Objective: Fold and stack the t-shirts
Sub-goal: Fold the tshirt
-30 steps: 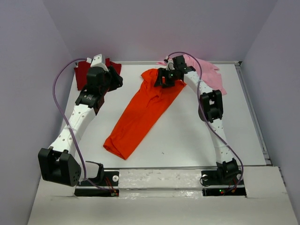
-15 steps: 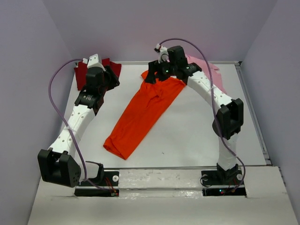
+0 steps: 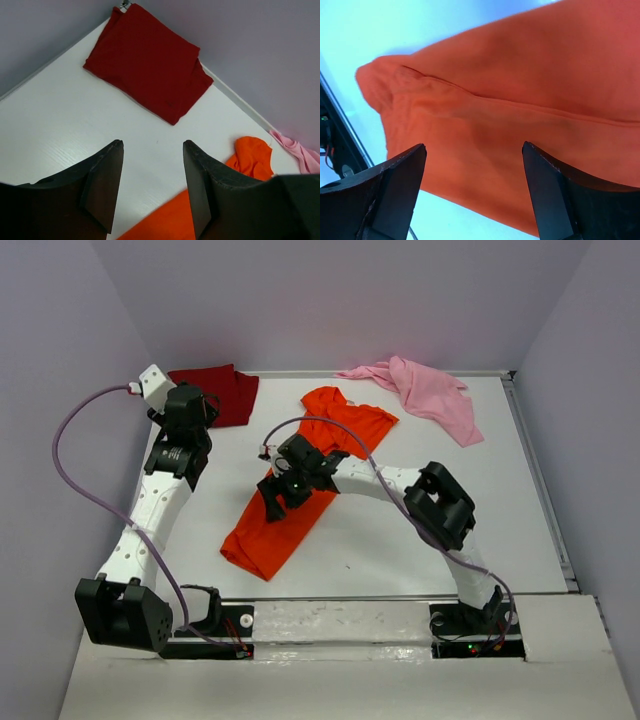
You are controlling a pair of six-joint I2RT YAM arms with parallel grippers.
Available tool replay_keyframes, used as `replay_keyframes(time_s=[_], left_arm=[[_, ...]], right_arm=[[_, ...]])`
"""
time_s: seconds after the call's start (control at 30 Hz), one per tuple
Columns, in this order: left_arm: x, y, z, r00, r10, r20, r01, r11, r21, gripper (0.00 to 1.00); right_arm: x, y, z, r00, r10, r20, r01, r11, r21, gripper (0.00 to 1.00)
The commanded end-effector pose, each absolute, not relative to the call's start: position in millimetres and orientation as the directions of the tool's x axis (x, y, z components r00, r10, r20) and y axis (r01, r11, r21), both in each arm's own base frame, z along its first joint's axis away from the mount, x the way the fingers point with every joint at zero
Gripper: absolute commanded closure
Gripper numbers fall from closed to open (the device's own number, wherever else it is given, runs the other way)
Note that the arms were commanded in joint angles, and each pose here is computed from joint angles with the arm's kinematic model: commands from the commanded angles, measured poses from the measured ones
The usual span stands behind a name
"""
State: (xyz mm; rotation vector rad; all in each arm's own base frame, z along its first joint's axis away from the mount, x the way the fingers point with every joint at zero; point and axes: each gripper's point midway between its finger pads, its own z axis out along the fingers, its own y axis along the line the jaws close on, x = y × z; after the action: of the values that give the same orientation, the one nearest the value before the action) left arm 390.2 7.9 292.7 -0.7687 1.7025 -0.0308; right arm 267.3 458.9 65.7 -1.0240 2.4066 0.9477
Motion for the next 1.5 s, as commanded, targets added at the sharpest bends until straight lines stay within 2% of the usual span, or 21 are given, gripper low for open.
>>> replay_keyframes(time_s=[0.0, 0.23, 0.43, 0.67, 1.17, 1.47], left_arm=[[376, 38, 306, 0.06, -0.496, -0.866, -0.581, 0.688, -0.434, 0.39], [382, 40, 297, 0.028, -0.491, -0.871, -0.596, 0.691, -0.409, 0.39], [379, 46, 301, 0.045, -0.483, -0.874, -0.605, 0.683, -0.409, 0.39], [379, 46, 302, 0.041, -0.483, -0.875, -0.599, 0.689, -0.409, 0.39], [382, 40, 301, 0.026, -0.49, -0.871, -0.575, 0.705, -0.414, 0.39], [384, 36, 301, 0.016, -0.496, -0.868, -0.561, 0.715, -0.418, 0.39]], right_arm=[[258, 487, 112, -0.618, -0.434, -0.656, -0.78, 0.441, 0.443, 0.17], [193, 513, 109, -0.601, -0.489, -0.633, -0.799, 0.36, 0.481, 0.17], [169, 520, 85, -0.623, -0.516, -0.588, -0.779, 0.337, 0.53, 0.17], [160, 500, 54, -0.67, -0.535, -0.515, -0.738, 0.405, 0.54, 0.17], [114, 375, -13, -0.78, -0.529, -0.334, -0.625, 0.627, 0.466, 0.17], [110, 303, -3, -0.849, -0.432, -0.306, -0.518, 0.794, 0.317, 0.17]])
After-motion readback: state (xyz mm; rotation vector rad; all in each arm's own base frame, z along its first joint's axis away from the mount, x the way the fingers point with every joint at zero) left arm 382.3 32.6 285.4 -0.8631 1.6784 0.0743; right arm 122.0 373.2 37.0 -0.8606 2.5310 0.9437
